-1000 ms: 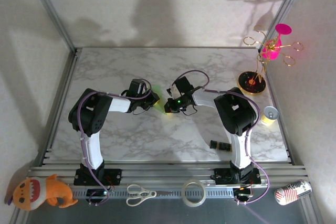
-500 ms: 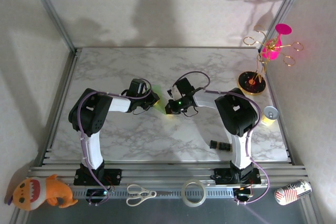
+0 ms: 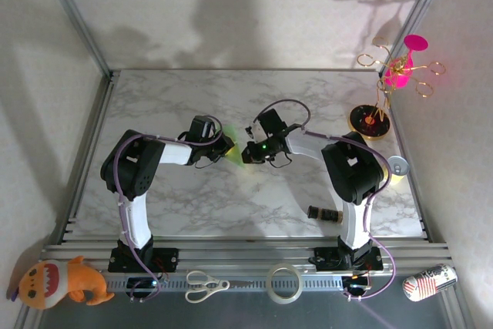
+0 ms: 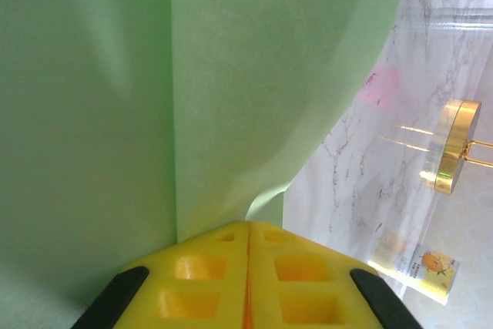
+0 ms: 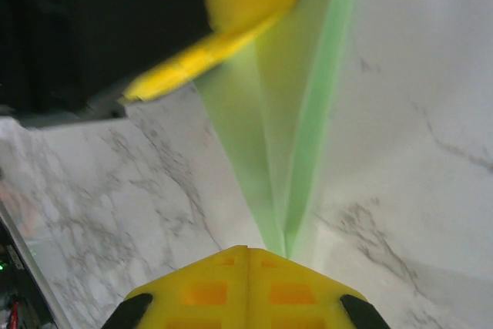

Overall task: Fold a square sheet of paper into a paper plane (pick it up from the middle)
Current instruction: Fourth fold the wing at the center of the table.

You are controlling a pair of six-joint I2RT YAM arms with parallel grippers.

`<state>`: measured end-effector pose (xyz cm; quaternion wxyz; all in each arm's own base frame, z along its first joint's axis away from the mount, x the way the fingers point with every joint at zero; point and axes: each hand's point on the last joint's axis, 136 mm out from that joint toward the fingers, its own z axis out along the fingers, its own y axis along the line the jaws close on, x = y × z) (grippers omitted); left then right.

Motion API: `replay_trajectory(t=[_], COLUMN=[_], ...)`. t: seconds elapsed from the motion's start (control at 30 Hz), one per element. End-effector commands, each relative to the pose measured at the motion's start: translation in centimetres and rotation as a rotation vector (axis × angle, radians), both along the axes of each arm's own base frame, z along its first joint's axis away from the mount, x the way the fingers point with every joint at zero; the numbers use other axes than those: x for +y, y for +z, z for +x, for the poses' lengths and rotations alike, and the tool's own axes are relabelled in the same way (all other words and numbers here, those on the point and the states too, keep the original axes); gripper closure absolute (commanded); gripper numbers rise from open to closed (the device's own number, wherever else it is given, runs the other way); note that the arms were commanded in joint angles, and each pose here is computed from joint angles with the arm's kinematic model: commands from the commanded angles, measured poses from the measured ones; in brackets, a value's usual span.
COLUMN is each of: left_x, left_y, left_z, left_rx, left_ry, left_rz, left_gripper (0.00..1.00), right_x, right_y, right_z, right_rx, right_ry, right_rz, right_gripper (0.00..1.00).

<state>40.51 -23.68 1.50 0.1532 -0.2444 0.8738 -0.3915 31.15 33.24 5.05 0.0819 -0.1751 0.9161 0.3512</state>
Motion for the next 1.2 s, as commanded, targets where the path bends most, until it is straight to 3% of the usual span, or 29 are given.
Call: replay_trajectory(t=[0.0,0.23,0.5,0.77,1.17], left_x=[3.5,3.2,2.4,-0.3,0.1], left_y=[-7.9,-7.6,-5.8,0.3,0.1], left_z=[-4.6,-4.5,-3.6,-0.9,-0.5], left_rx=[0.229,0.227,0.182,-0.001,-0.046], left_ry=[0.031,0.025,0.004,-0.094,-0.147], left_rz=[0.218,0.208,0.173,0.074,0.113], left_gripper=[0.92,0.92,0.91,0.84,0.83], right_x=[1.4,2.3,0.6,-1.5,-3.8], right_y=[-0.2,-1.8,-4.3,-6.0,-5.9], right_z=[0.7,1.3,0.9,-2.0,-5.8], right_rx=[-0.001,0.013,0.033,0.099,0.156], right_ry=[0.005,0.012,-0.016,-0.012,-0.003], right_rz=[0.015,-0.011,-0.109,-0.143,-0.141], right_gripper=[0.95,0.95,0.96,0.96,0.96])
